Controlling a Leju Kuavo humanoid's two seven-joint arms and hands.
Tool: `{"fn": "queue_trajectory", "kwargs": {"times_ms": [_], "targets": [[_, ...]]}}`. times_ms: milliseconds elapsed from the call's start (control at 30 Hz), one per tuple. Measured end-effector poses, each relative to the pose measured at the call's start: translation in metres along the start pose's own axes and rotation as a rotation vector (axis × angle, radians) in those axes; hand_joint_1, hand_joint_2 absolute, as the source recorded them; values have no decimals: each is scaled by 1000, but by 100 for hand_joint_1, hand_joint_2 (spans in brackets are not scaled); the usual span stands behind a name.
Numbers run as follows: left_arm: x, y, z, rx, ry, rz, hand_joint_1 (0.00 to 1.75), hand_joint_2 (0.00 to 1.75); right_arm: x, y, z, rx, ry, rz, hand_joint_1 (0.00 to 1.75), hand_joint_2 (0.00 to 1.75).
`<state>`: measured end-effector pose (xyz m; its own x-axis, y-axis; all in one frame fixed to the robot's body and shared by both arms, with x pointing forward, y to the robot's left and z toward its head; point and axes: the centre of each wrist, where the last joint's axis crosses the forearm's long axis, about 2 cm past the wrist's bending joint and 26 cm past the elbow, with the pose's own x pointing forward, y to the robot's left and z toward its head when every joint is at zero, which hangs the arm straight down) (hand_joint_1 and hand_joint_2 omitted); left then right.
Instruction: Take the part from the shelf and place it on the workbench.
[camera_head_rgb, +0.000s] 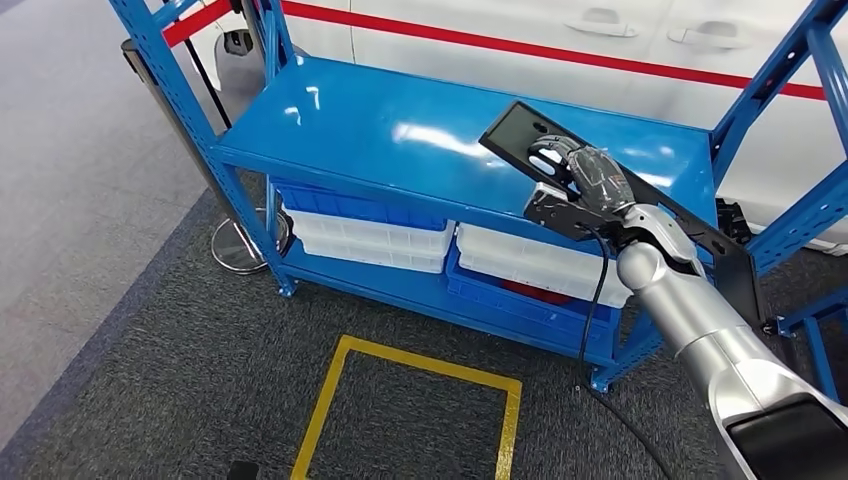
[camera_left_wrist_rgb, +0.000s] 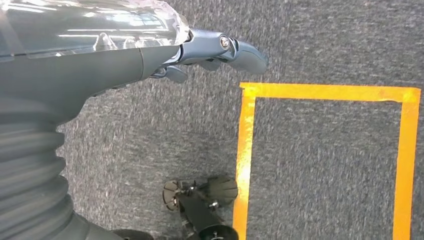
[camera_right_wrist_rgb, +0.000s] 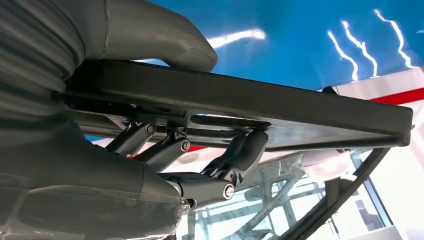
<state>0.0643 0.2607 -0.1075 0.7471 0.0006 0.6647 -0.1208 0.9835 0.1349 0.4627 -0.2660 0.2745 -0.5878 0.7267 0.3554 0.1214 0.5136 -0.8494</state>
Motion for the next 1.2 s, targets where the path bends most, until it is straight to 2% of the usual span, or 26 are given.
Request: {"fn": "queue_trajectory", "kwargs": {"times_ms": [300,633,1200], "targets": [[-5,2,3,-3,4,3,0,175,5,-8,-5,1,-5,-33,175,175],[3,2,-2,14,2,6,0,175,4,-19,-15,-32,4,-30,175,175],[6,-3,-3,5,-3,0,0,175,-9,-8,-6,-42,67,-38,175,175]]}}
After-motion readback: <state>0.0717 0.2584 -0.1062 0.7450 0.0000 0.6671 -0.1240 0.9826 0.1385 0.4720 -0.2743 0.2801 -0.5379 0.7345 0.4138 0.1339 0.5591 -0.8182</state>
